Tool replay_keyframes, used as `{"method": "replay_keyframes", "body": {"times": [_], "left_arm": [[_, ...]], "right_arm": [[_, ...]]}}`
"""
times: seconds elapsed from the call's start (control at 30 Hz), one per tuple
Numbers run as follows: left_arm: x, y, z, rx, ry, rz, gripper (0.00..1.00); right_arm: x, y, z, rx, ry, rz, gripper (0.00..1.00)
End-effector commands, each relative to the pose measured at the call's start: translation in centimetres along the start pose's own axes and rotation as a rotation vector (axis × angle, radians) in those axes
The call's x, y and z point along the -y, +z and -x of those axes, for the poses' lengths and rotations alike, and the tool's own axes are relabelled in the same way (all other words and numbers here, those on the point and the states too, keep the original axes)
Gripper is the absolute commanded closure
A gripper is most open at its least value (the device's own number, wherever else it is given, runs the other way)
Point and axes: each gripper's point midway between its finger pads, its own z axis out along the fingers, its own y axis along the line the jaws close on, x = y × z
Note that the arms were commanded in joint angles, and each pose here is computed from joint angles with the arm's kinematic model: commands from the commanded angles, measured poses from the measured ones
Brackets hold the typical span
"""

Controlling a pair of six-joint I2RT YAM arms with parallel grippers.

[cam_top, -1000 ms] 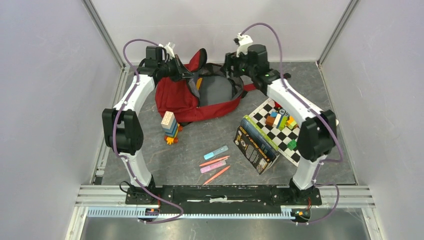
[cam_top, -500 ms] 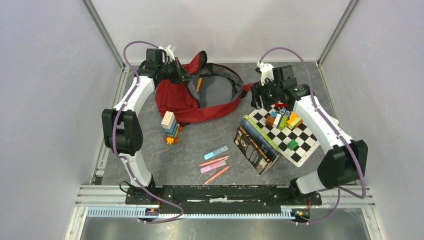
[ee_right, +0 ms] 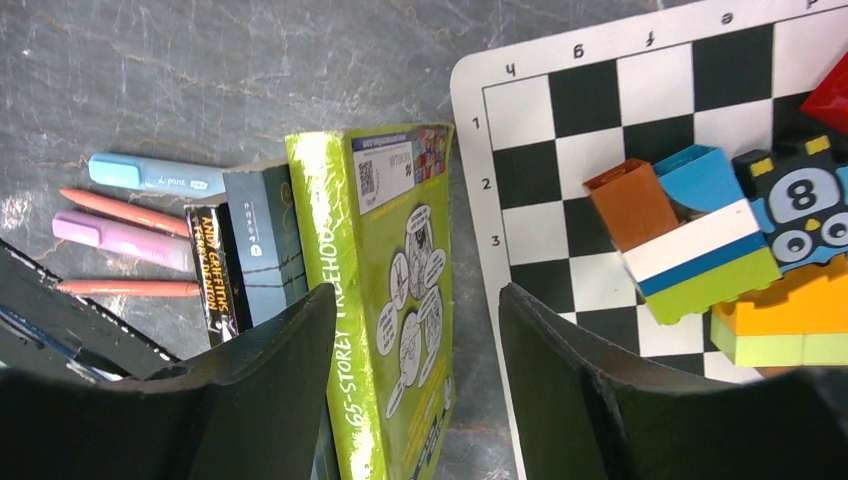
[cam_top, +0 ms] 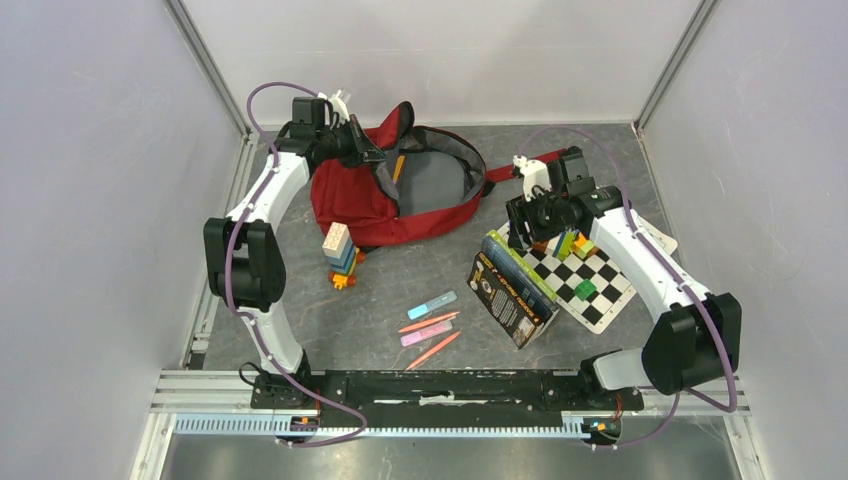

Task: Pack the student bag
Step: Pick up the book from the center of the board.

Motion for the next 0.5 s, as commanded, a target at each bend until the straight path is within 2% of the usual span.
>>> {"method": "replay_keyframes", "body": {"times": [0.0,0.47], "left_arm": [[2.05,-1.51,1.8,0.066,0.078,-0.058,0.98],[2.09,-1.5,1.62,0.069,0.07,-0.065,0.98]], "right_arm": [[-0.57,-0.63,-0.59,0.009,-0.022,0.028,0.35],[-1.2,-0.36,-1.16,0.007,-0.02,0.065,0.36]]}}
